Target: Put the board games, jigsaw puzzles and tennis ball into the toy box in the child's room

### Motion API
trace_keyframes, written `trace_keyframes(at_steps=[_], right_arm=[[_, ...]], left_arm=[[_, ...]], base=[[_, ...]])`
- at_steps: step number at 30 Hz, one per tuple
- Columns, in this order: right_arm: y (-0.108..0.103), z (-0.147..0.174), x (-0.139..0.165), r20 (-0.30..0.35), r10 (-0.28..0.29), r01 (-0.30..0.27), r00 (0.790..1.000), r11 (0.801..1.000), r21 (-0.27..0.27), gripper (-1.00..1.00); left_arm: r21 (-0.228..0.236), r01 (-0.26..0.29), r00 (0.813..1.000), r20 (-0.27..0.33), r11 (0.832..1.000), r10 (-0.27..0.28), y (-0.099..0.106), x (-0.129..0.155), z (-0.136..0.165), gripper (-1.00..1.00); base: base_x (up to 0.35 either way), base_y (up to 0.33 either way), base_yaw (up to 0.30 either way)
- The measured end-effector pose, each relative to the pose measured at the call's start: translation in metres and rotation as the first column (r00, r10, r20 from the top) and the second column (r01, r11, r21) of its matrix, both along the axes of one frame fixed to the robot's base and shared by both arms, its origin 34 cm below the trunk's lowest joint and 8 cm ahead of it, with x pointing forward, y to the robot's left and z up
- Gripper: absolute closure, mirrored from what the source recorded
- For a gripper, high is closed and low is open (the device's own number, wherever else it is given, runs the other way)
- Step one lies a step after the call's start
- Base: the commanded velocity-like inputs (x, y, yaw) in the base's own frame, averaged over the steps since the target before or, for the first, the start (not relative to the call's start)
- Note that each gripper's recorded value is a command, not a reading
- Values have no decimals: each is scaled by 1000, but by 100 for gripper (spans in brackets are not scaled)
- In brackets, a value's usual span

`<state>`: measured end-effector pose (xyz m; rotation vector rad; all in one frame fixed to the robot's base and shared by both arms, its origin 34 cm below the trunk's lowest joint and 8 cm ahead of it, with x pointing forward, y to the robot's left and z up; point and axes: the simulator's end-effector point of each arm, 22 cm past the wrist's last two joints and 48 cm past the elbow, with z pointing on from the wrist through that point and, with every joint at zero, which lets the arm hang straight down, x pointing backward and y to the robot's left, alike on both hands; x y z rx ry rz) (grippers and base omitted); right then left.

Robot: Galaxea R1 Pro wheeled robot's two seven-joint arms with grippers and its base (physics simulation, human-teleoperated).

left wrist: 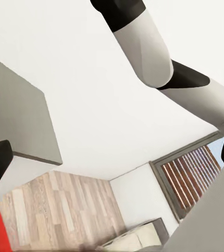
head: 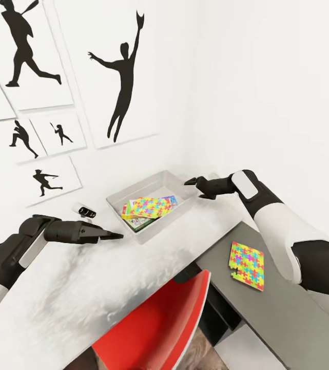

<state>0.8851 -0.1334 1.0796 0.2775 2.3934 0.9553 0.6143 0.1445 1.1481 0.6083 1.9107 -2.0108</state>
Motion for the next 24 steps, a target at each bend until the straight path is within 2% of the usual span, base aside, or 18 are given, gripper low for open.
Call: trace_keyframes(at_steps=[11, 24], right_arm=[[0, 8, -1, 13, 0, 0, 1000, 1000, -3, -100], [-1, 16, 0, 28, -4, 4, 1000, 1000, -7, -100]], left_arm=[[1, 0, 1000, 11, 1000, 0, 0, -2, 5, -100], [-1, 1, 1000, 21, 1000, -1, 0, -4, 11, -100]], base=[[-217, 2, -224], [-94, 0, -199]])
